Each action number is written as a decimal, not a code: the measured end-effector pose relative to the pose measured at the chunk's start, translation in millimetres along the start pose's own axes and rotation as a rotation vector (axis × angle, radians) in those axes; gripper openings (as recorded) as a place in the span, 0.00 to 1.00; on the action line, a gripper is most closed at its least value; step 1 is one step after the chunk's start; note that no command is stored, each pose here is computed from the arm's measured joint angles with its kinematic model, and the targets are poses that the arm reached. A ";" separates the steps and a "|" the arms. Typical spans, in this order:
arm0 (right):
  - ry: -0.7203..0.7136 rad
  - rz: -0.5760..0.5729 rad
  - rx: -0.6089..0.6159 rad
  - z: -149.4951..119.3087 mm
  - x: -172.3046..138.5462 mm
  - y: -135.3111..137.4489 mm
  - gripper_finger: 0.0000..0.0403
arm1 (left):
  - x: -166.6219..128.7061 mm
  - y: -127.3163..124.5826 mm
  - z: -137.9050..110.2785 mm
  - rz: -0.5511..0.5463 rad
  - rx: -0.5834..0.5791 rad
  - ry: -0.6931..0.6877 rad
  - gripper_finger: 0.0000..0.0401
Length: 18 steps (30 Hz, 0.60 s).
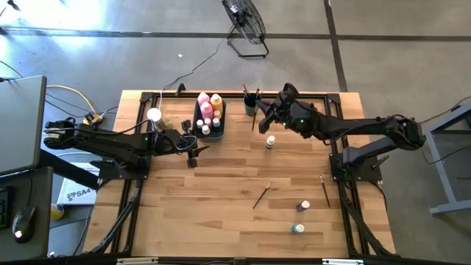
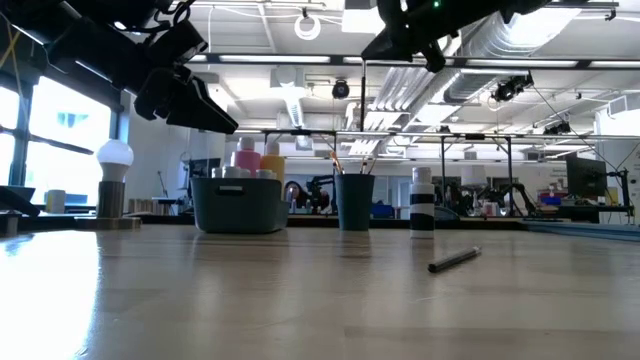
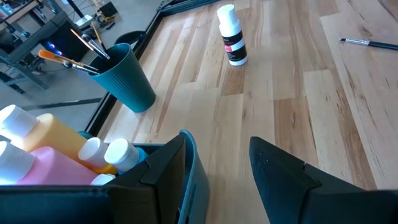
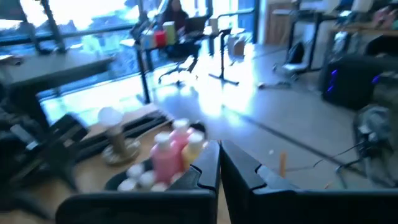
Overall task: Pick & Place Paint Supplies
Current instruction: Put the silver paint brush into the green cup
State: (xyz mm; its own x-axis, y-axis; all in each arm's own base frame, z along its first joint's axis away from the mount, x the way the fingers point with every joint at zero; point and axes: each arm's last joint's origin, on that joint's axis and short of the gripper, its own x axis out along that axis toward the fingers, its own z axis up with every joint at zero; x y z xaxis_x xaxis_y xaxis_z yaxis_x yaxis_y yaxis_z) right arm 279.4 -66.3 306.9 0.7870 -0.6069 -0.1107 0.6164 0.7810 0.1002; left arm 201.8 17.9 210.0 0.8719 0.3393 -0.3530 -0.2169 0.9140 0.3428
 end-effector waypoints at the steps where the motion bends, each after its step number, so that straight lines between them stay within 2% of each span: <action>1: -0.019 -0.012 -0.004 2.2 1.2 -2.4 0.01 | 0.0 0.0 0.0 0.000 0.000 0.000 0.44; 9: -0.139 -0.071 -0.020 10.6 15.7 -16.9 0.01 | 0.0 0.0 0.0 0.000 0.000 0.000 0.44; 18: -0.200 -0.161 -0.052 -13.0 55.1 -26.4 0.01 | 0.0 0.0 0.0 0.000 0.000 0.000 0.44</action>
State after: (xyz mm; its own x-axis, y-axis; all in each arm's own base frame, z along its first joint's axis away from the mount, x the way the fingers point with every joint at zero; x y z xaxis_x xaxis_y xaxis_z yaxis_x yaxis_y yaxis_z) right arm 306.2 -118.5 285.4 0.6716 -0.7368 0.0774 0.7359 0.6756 0.0461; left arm 201.8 17.9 210.1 0.8720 0.3394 -0.3527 -0.2170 0.9139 0.3430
